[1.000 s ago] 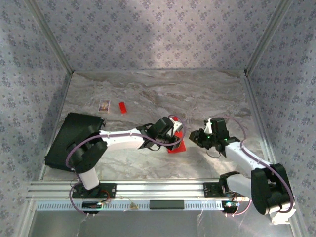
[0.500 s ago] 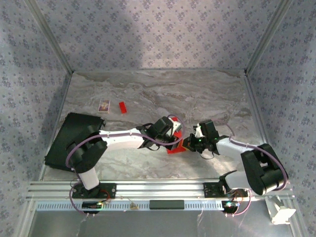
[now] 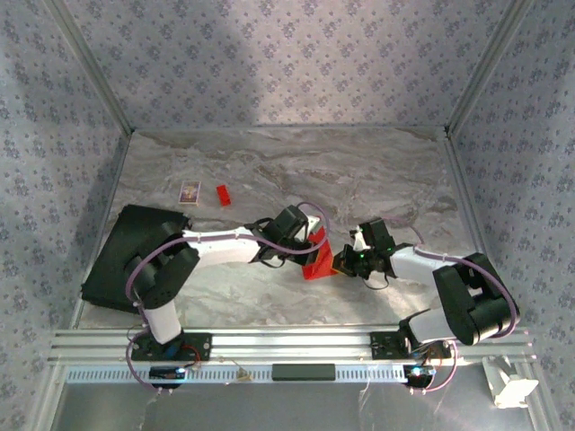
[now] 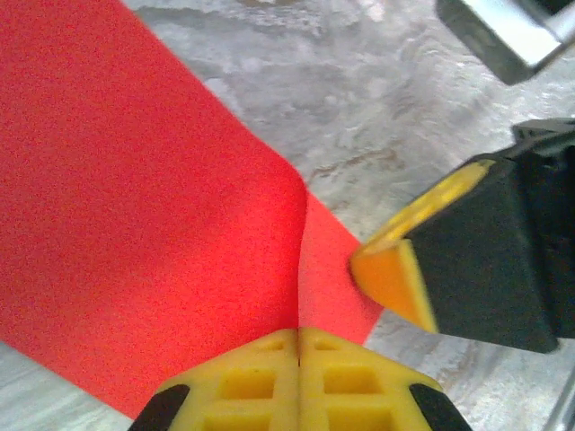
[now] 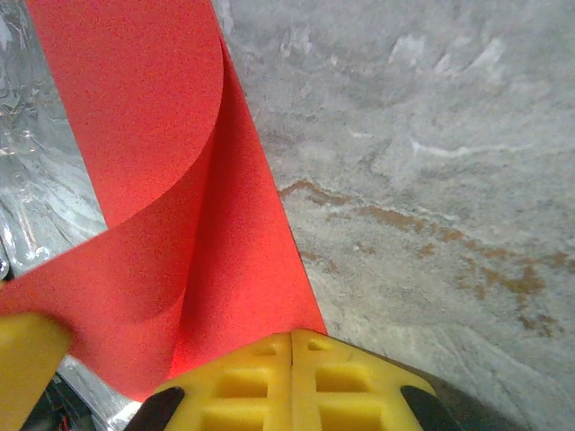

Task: Fold a paper plane with a square sheet of paper (pick it up from the middle)
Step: Fold the triangle a second time at the center of the table.

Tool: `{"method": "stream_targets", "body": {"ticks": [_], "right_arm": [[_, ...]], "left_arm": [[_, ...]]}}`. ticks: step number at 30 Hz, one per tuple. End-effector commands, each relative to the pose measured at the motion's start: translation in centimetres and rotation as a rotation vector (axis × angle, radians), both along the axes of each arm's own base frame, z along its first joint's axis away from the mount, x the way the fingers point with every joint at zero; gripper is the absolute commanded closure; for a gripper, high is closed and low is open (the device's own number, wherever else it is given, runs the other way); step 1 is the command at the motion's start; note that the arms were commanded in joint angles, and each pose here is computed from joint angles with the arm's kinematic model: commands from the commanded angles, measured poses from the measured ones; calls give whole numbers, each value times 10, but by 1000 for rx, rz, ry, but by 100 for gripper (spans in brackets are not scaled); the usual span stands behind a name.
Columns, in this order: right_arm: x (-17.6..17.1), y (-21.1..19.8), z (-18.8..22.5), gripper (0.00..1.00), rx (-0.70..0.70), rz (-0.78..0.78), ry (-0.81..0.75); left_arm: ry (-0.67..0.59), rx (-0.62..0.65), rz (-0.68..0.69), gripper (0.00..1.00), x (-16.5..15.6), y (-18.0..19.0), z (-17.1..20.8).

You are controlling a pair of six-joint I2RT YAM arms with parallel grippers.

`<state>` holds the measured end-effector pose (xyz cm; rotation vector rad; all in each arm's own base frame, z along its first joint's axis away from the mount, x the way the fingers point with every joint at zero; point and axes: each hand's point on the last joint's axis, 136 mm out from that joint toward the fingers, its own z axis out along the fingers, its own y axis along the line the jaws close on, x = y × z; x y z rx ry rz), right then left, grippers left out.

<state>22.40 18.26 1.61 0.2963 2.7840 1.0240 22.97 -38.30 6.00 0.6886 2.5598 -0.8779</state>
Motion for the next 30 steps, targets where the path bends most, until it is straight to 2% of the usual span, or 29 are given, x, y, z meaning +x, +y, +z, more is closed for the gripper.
{"method": "stream_targets", "body": {"ticks": [1, 17, 30], "right_arm": [[-16, -20, -22, 99, -125, -19, 72], [-15, -20, -20, 99, -125, -19, 64], [-10, -14, -11, 97, -102, 2, 36]], "left_arm": [[27, 37, 20, 100, 1, 9, -13], [-3, 140, 80, 100, 16, 29, -34], [36, 163, 76, 100, 9, 33, -53]]}}
